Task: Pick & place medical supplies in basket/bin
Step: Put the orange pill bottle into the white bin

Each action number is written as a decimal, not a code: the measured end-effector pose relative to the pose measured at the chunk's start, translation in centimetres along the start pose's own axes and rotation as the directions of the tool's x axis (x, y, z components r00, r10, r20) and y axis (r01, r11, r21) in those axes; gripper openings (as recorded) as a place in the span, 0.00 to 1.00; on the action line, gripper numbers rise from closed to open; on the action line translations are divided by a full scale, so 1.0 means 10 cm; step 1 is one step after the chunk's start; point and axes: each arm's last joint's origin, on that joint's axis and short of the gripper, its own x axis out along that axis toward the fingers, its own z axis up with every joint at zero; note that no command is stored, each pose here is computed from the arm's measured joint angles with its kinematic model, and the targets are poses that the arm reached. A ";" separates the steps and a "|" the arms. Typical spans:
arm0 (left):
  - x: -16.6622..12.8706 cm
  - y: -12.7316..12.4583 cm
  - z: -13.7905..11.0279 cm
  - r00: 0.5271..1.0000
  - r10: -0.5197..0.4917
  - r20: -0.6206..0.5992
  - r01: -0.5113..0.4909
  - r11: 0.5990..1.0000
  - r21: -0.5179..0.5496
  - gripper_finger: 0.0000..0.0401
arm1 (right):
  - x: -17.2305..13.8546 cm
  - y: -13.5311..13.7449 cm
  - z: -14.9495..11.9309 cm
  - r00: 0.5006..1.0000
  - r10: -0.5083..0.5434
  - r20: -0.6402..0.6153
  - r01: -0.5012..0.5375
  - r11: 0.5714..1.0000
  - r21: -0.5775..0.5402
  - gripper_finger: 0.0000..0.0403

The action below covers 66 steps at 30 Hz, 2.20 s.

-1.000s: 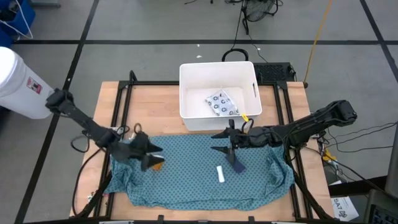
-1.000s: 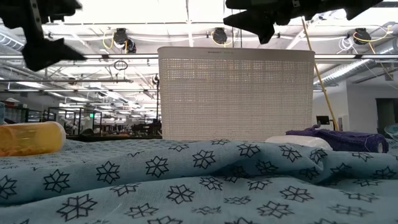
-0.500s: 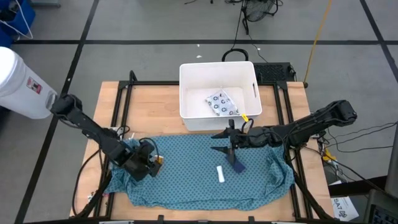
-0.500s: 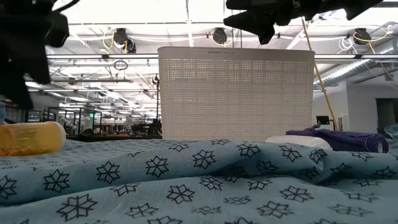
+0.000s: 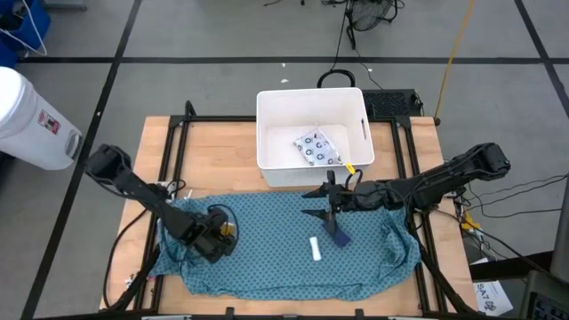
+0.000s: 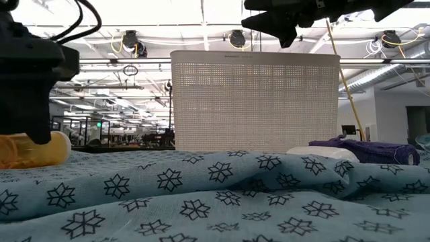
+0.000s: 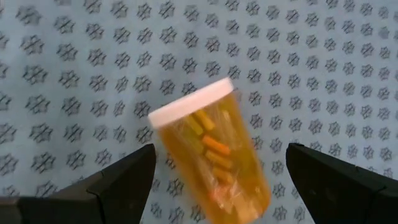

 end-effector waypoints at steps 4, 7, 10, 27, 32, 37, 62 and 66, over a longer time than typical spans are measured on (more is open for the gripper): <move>0.05 0.00 -0.01 1.000 0.026 0.000 -0.026 1.000 0.007 0.90 | 0.00 0.00 -0.01 1.000 -0.001 -0.006 0.001 1.000 -0.001 0.49; 0.08 0.00 -0.02 0.999 0.041 -0.011 -0.041 0.999 0.009 0.90 | 0.00 0.00 -0.01 1.000 -0.001 -0.006 0.001 1.000 -0.001 0.49; 0.12 0.01 -0.03 0.998 0.057 -0.021 -0.057 0.998 0.010 0.90 | 0.00 0.00 -0.01 1.000 -0.001 -0.006 0.001 1.000 -0.001 0.49; 0.17 -0.01 -0.02 0.998 0.068 0.003 -0.068 0.998 0.007 0.51 | 0.00 0.00 -0.01 1.000 -0.003 -0.014 0.003 1.000 -0.003 0.49; 0.18 -0.01 -0.02 0.998 0.059 0.026 -0.059 0.998 0.011 0.43 | 0.00 0.00 -0.02 1.000 -0.004 -0.022 0.004 1.000 -0.005 0.49; 0.11 -0.04 0.00 1.000 0.000 0.022 -0.001 0.999 0.035 0.50 | 0.00 0.00 -0.02 1.000 -0.005 -0.022 0.005 1.000 -0.005 0.49; -0.71 -0.10 0.42 0.793 -0.387 0.470 0.296 0.920 0.257 0.44 | 0.00 0.00 -0.03 1.000 -0.007 -0.026 0.007 1.000 -0.006 0.49; -0.82 -0.12 0.54 0.747 -0.448 0.491 0.314 0.889 0.333 0.43 | 0.00 0.00 -0.03 1.000 -0.007 -0.027 0.007 1.000 0.006 0.49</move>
